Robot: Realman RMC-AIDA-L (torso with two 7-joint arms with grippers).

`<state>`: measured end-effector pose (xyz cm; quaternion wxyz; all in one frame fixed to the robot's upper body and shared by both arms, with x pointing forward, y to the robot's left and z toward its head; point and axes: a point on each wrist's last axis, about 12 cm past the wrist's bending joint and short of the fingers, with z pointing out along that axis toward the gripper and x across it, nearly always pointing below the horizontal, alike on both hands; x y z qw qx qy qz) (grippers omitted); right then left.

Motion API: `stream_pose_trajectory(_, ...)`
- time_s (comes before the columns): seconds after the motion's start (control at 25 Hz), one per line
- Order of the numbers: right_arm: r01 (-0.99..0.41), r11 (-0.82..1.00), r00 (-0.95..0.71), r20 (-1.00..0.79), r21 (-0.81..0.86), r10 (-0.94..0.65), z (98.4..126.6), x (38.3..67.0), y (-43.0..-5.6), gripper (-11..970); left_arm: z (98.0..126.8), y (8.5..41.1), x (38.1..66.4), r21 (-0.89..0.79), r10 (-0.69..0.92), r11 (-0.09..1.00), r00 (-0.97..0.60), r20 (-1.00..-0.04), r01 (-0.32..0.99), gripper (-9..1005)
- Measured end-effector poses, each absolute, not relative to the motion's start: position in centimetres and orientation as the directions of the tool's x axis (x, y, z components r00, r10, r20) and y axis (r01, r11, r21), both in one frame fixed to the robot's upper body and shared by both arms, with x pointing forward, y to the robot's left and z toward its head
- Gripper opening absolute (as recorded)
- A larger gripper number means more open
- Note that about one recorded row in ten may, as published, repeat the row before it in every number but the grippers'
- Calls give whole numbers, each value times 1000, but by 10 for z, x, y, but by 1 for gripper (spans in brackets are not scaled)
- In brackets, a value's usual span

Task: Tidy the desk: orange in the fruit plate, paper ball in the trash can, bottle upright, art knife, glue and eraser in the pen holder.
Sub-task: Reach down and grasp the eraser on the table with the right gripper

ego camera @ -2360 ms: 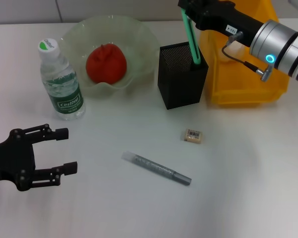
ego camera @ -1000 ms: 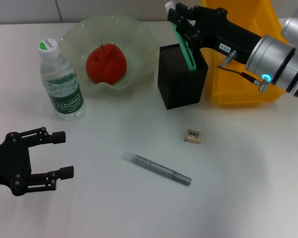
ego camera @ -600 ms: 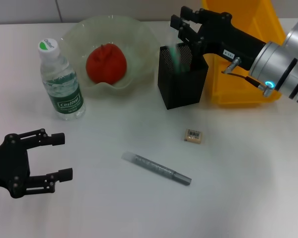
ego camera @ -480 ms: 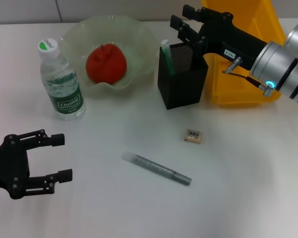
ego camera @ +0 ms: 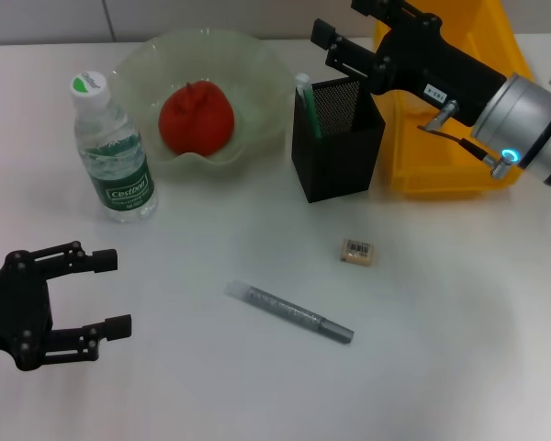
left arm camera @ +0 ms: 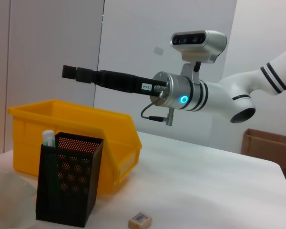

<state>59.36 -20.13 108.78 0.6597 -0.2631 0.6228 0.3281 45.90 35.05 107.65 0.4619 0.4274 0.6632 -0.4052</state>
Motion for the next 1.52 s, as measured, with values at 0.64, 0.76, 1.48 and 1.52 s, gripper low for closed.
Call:
stream_pose_trajectory(0.64,-900,358,-203,-966,249,162,1135,569,-242,741,1075,350,458,-144,201,302,-211,-957,942,798)
stream_pose_trajectory(0.76,-908,307,-291,-956,287,33,1148,570,-250,741,1074,350,458,-139,204,303,-207,-957,943,798)
stream_pose_trajectory(1.48,-935,282,-353,-508,213,-786,1181,599,-191,739,1074,351,458,-138,203,310,-207,-957,941,798)
stream_pose_trajectory(1.52,-939,282,-344,-488,198,-802,1180,600,-187,739,1074,351,458,-138,203,310,-207,-957,941,798)
